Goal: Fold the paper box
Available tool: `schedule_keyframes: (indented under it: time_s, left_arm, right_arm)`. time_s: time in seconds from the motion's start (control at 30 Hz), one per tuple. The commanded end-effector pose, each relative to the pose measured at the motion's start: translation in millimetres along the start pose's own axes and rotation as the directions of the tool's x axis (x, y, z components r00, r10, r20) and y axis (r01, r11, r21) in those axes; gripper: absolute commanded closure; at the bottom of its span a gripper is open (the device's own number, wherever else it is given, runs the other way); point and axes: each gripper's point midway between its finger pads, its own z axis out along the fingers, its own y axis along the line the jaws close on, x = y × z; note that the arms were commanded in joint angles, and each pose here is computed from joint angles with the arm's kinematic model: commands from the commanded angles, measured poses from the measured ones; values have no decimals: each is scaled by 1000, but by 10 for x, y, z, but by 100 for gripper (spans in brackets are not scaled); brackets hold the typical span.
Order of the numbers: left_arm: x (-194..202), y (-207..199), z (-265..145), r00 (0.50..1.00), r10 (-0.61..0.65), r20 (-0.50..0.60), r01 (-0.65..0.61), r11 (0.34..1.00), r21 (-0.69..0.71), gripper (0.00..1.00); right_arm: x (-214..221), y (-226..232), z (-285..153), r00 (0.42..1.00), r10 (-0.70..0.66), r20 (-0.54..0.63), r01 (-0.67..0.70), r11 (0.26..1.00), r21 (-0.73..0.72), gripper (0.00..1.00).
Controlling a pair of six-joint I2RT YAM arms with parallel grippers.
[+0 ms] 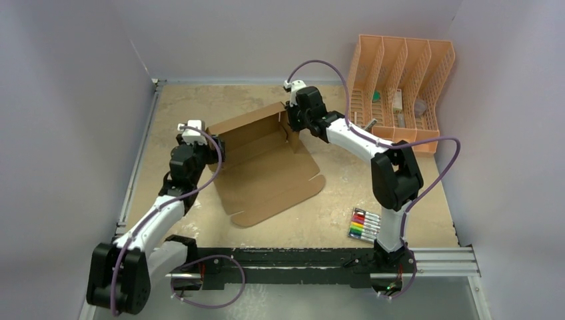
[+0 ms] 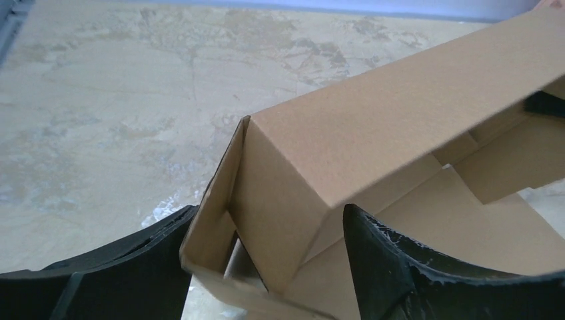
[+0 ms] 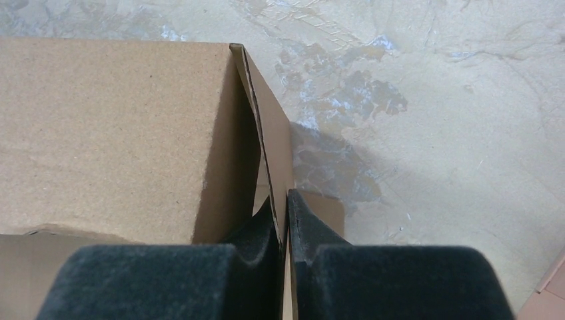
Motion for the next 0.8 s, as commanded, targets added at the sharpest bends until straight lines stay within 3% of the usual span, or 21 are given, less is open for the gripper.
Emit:
schedule_keyframes:
  time_s: [0.0,0.3,0.57,0.67,0.77]
  left_arm:
    - [-412,-20,-258,992,112,61,-113,993,13,19]
    - [-649,-1,-517,973,232,-18,-230,971,59,17]
    - [-866,335,-439,934,355,-45,-348,930,120,22]
    - [-982,263,-390,928,370,-53,-351,912,212,29]
    - [-1112,386,-431,895,441,-66,-420,884,205,29]
  right_arm:
    - [-29,-27,-115,1000,10,3,-10,1000,28,94]
    - [-85,-114,-136,998,-60,15,59,996,61,95]
    - [-83,-117,-173,997,-74,26,72,996,60,95]
    - [-120,-133,-215,996,-80,39,77,995,71,95]
    - [-116,-160,-258,996,-79,44,75,994,83,95]
